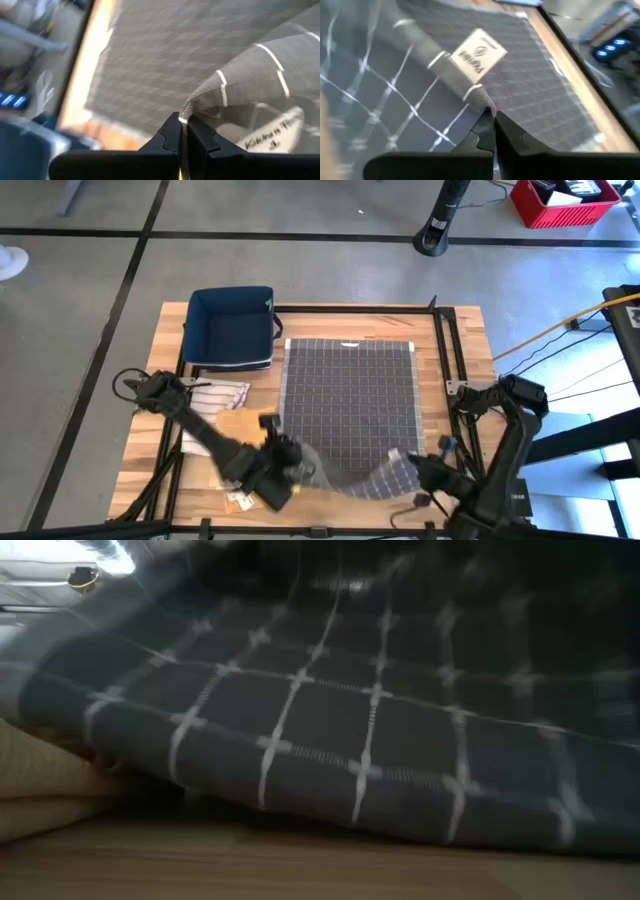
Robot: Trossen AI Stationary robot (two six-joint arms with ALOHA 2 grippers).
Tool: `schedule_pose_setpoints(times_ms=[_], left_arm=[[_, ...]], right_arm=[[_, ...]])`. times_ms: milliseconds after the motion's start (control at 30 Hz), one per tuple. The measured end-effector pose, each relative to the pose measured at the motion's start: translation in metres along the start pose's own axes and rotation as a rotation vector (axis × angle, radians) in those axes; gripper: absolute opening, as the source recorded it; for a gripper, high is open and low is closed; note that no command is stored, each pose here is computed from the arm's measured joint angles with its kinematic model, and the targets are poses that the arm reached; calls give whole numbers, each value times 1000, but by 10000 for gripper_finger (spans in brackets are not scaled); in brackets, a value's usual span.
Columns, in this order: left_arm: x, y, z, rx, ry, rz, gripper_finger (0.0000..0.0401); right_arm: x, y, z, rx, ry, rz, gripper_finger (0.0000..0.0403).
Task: Fold towel
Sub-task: Fold the gray pattern towel
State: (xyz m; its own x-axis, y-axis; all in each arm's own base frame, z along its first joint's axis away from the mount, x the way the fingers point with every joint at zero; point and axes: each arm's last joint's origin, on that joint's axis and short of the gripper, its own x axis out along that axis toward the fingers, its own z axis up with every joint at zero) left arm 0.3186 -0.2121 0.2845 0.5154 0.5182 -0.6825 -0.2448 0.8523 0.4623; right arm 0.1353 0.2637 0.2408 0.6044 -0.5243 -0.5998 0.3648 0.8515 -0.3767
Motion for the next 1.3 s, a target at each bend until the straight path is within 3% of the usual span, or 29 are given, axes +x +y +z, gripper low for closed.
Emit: schedule_pose_setpoints(times_ms=[400, 600, 767, 933, 1067, 1167, 1300], left_arm=[[89, 53, -16, 38, 262, 255, 7], [123, 66, -23, 94, 313, 265, 7], [146, 67, -31, 111, 324, 218, 7], [158, 56, -46, 82, 361, 97, 7], [155, 48, -51, 76, 351, 78, 8], [151, 51, -49, 108, 335, 120, 7], [143, 74, -39, 119, 299, 237, 3]], right_arm=[[79, -80, -28, 15, 188, -263, 3], [105, -113, -52, 61, 258, -265, 3], [113, -122, -66, 97, 274, -241, 3], [116, -115, -77, 118, 337, -158, 3], [117, -109, -79, 105, 333, -109, 3], [114, -115, -75, 72, 297, -161, 3], [104, -131, -62, 80, 219, -258, 3]])
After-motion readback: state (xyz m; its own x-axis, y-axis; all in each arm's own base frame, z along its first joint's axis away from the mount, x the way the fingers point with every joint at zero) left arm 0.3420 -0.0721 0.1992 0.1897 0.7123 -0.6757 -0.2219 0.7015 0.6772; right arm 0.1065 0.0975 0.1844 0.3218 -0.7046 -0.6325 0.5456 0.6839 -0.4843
